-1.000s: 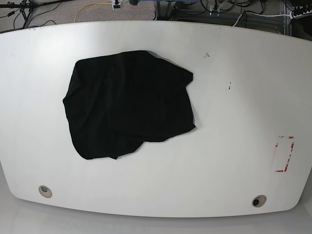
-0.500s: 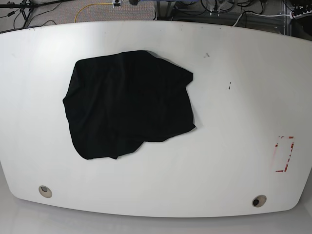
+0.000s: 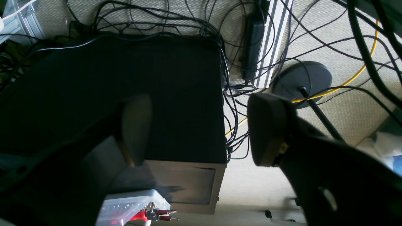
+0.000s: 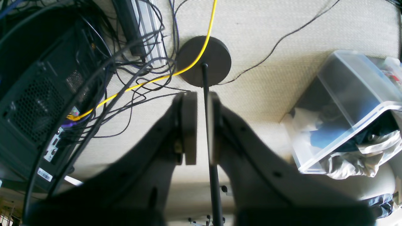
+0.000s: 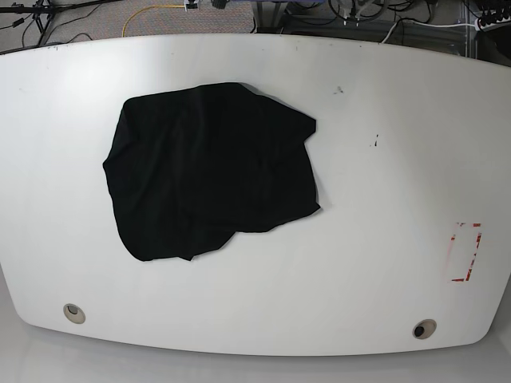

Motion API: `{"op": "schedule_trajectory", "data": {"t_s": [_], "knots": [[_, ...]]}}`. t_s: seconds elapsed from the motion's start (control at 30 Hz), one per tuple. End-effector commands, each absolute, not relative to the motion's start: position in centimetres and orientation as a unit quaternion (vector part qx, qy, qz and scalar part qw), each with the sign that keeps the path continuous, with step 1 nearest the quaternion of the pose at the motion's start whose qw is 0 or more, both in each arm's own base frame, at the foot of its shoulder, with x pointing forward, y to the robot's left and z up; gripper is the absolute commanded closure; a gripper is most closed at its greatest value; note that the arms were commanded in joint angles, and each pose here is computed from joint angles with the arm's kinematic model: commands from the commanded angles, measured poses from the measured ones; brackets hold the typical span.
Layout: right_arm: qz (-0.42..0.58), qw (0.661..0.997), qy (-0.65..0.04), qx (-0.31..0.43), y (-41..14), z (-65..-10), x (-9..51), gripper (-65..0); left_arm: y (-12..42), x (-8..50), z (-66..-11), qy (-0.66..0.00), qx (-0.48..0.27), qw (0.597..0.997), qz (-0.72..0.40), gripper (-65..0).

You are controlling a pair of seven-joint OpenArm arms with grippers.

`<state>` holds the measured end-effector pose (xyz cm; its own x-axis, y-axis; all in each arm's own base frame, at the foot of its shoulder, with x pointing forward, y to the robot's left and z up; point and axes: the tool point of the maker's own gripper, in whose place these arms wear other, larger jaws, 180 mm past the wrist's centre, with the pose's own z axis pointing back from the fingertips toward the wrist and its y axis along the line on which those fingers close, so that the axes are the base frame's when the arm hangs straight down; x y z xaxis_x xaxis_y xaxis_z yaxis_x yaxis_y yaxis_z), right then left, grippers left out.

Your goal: Fold the T-shirt properly

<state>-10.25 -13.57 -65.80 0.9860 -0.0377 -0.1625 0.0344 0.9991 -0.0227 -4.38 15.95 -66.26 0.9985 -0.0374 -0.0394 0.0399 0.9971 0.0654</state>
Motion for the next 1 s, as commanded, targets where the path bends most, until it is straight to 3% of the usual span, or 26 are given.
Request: {"op": "schedule_trajectory", "data": {"t_s": [0.0, 0.97], "knots": [[-0.018, 0.996, 0.090, -0.014, -13.78, -65.67, -11.01, -5.2, 16.04, -4.37, -66.26, 0.020, 0.035, 0.999, -0.017, -44.5], [-0.016, 0.995, 0.095, -0.016, -13.97, -65.60, -11.40, -5.1, 16.22, -4.29, -66.26, 0.021, 0.036, 0.999, -0.019, -43.7]]}}
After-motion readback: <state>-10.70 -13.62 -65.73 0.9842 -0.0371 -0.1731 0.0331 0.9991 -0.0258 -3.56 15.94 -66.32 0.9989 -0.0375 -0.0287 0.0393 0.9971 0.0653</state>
